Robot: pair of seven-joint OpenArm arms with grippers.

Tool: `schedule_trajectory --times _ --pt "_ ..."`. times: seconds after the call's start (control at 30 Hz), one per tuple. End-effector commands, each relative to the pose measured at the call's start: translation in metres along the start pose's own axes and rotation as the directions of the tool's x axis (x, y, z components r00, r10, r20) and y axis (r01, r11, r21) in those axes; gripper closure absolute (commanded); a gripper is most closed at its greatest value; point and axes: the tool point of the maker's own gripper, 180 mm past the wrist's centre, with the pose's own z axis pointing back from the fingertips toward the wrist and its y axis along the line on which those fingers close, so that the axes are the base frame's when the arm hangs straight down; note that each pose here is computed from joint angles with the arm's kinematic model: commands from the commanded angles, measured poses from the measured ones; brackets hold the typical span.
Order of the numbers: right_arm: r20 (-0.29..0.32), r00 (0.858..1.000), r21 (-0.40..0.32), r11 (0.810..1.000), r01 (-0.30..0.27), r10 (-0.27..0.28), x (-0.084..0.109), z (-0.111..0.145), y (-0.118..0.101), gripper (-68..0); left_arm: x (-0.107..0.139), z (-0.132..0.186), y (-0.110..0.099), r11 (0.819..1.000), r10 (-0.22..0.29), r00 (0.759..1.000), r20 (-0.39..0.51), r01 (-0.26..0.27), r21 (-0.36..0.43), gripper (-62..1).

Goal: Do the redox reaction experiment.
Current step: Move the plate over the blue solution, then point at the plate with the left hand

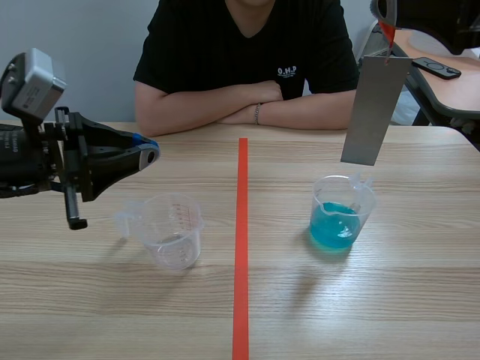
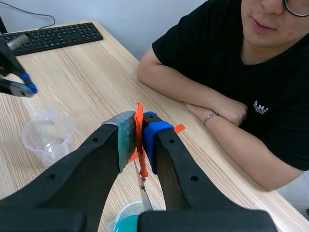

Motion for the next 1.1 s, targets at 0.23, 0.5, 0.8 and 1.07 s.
schedule_trajectory --times 0.23,0.5,0.8,1.07 --pt "0.036 0.999 0.006 1.0 -0.013 0.012 0.011 0.0 0.0 -1.5 0.008 -0.044 0.008 0.998 0.058 0.996 0.071 -0.056 -0.029 -2.8" --pt "0.036 0.999 0.006 1.0 -0.013 0.012 0.011 0.0 0.0 -1.5 0.02 -0.089 -0.007 0.992 0.088 0.989 0.121 -0.076 -0.1 -2.8" --pt "0.036 0.999 0.006 1.0 -0.013 0.012 0.011 0.0 0.0 -1.5 0.021 -0.13 -0.026 0.979 0.172 0.974 0.148 -0.151 -0.14 -2.9" --pt "0.036 0.999 0.006 1.0 -0.013 0.012 0.011 0.0 0.0 -1.5 0.037 -0.158 -0.052 0.964 0.21 0.96 0.186 -0.171 -0.206 -2.9"
